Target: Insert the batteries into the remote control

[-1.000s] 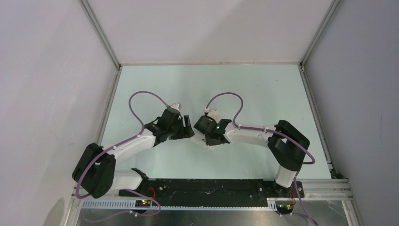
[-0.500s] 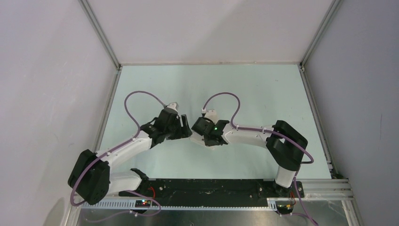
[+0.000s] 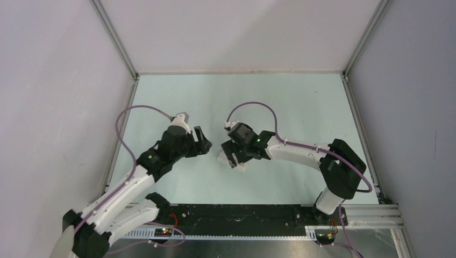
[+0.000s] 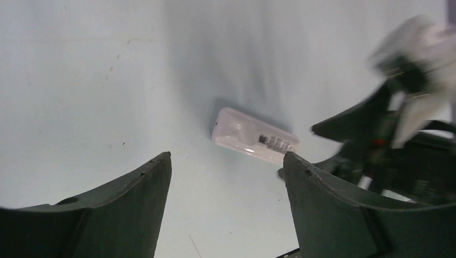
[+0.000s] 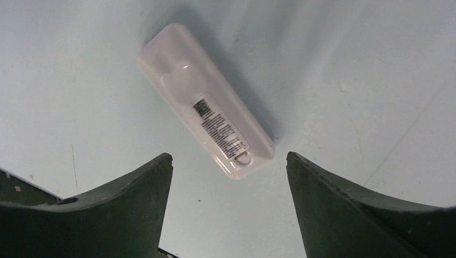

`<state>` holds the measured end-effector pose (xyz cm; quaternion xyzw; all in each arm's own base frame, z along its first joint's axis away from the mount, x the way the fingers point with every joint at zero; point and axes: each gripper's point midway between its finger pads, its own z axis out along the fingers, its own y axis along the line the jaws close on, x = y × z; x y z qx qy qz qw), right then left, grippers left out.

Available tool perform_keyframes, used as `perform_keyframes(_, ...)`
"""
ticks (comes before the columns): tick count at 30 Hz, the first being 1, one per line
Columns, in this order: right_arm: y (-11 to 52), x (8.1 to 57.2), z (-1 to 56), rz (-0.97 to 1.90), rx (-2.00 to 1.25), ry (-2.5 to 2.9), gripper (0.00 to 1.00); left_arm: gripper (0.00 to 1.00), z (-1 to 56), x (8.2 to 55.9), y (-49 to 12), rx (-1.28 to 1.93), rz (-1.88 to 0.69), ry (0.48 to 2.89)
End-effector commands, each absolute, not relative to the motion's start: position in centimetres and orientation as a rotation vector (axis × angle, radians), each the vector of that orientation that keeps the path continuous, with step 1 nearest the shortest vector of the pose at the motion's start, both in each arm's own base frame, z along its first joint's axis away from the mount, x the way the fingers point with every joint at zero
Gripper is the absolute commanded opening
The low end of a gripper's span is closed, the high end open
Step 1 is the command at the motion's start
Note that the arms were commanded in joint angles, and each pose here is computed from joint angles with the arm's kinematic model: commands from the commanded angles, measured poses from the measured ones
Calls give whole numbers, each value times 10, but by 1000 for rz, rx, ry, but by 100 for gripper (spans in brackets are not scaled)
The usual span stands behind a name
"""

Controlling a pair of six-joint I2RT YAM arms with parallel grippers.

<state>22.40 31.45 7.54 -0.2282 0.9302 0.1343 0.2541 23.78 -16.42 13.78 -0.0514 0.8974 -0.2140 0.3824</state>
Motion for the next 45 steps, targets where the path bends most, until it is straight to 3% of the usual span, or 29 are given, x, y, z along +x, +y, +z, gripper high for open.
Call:
perform_keyframes(1, 330, 205, 58, 475, -991, 2471, 86, 81, 181, 239, -147, -156, -548, 2122)
perform_keyframes(11, 321, 215, 31, 408, -1156, 2454, 87, 83, 197, 225, -147, -132, -623, 2077)
perform_keyframes(17, 312, 215, 7, 297, -1194, 2500, 80, 84, 193, 224, -149, -118, -618, 2102)
perform_keyframes(19, 311, 214, 3, 281, -1193, 2510, 73, 84, 192, 224, -149, -115, -614, 2104)
perform_keyframes(24, 313, 220, 10, 263, -1091, 2514, 40, 86, 190, 222, -148, -108, -615, 2113)
perform_keyframes(27, 319, 221, 24, 305, -1019, 2499, 34, 89, 191, 219, -154, -51, -637, 2118)
perform_keyframes(37, 364, 207, 130, 1030, -694, 2357, 30, 98, 222, 215, -159, 34, -697, 2027)
perform_keyframes(45, 383, 182, 233, 1549, -566, 2111, 30, 100, 280, 202, -196, 143, -982, 1885)
